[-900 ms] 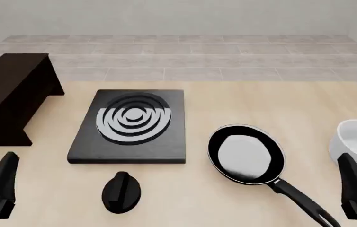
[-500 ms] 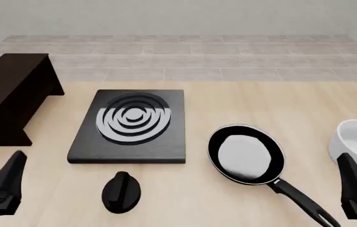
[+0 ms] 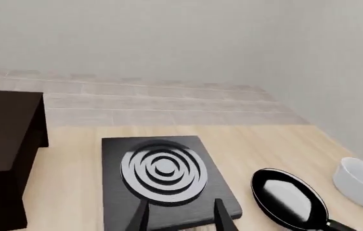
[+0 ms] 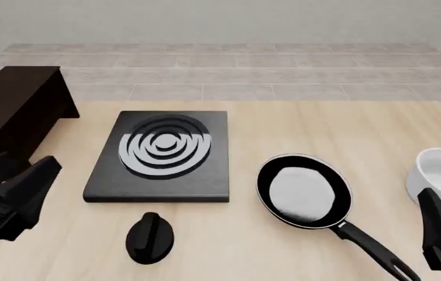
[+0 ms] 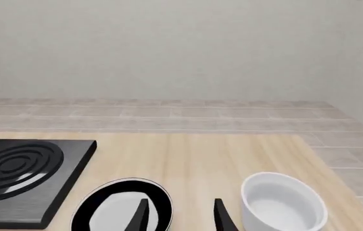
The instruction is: Put the frying pan on top of the cabinet.
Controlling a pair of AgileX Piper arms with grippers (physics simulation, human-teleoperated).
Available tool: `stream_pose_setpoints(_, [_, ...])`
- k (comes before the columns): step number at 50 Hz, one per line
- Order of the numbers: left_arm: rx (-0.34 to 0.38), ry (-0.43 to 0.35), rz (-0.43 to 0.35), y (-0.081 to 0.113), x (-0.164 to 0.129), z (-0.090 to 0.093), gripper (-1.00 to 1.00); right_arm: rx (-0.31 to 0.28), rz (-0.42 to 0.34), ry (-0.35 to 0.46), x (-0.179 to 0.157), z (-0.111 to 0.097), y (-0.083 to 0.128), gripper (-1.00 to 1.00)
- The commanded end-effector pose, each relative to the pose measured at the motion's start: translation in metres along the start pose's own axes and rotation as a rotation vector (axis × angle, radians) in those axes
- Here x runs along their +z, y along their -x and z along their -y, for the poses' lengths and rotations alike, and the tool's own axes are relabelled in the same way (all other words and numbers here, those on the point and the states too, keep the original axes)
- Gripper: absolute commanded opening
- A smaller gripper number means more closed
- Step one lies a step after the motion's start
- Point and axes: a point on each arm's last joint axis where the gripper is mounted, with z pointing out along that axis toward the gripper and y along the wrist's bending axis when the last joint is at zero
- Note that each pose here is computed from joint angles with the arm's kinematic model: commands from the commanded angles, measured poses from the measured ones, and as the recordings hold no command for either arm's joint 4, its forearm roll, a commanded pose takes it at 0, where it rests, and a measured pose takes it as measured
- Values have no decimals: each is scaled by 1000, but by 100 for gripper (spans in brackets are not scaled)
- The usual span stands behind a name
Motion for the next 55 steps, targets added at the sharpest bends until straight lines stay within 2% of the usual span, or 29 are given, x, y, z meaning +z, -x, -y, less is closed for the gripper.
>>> stream_pose_setpoints(1, [-147, -198, -121, 8, 21, 26, 100, -5, 1, 1, 0, 0, 2, 100])
stream_pose_setpoints(2, [-147, -198, -121, 8, 21, 26, 100, -5, 1, 1, 0, 0, 1, 100])
stream_pose_setpoints(4, [-207, -251, -166, 2, 29, 35, 100, -5, 1, 0, 0, 0, 0, 100])
stream_pose_setpoints(8, [-278, -284, -223, -7, 40, 44, 100, -6, 1, 0, 0, 0, 1, 100])
stream_pose_setpoints(11, [-286, -304, -225, -7, 43, 48, 100, -5, 0, 0, 0, 0, 1, 100])
stream_pose_setpoints(13, [-321, -323, -267, -14, 51, 56, 100, -6, -1, 1, 0, 0, 1, 100])
stream_pose_setpoints(15, [-328, -326, -275, -16, 56, 58, 100, -5, -1, 2, 0, 0, 1, 100])
stream_pose_setpoints(23, [-409, -378, -382, -42, 77, 83, 100, -6, -3, 2, 1, 0, 0, 100])
stream_pose_setpoints(26, [-412, -382, -387, -45, 81, 85, 100, -5, -3, 1, 1, 0, -1, 100])
stream_pose_setpoints(28, [-441, -396, -425, -57, 86, 94, 100, -6, -2, 0, 0, 0, 0, 100])
stream_pose_setpoints(31, [-444, -406, -437, -60, 90, 99, 100, -6, -2, -1, 1, 0, 0, 100])
stream_pose_setpoints(41, [-520, -475, -548, -90, 100, 134, 100, -11, -1, 2, 0, 0, -1, 100])
stream_pose_setpoints(43, [-522, -464, -548, -90, 102, 133, 100, -12, -1, 3, 0, 0, -1, 100])
stream_pose_setpoints(55, [-574, -476, -623, -123, 109, 152, 100, -10, 1, 3, 0, 0, 1, 100])
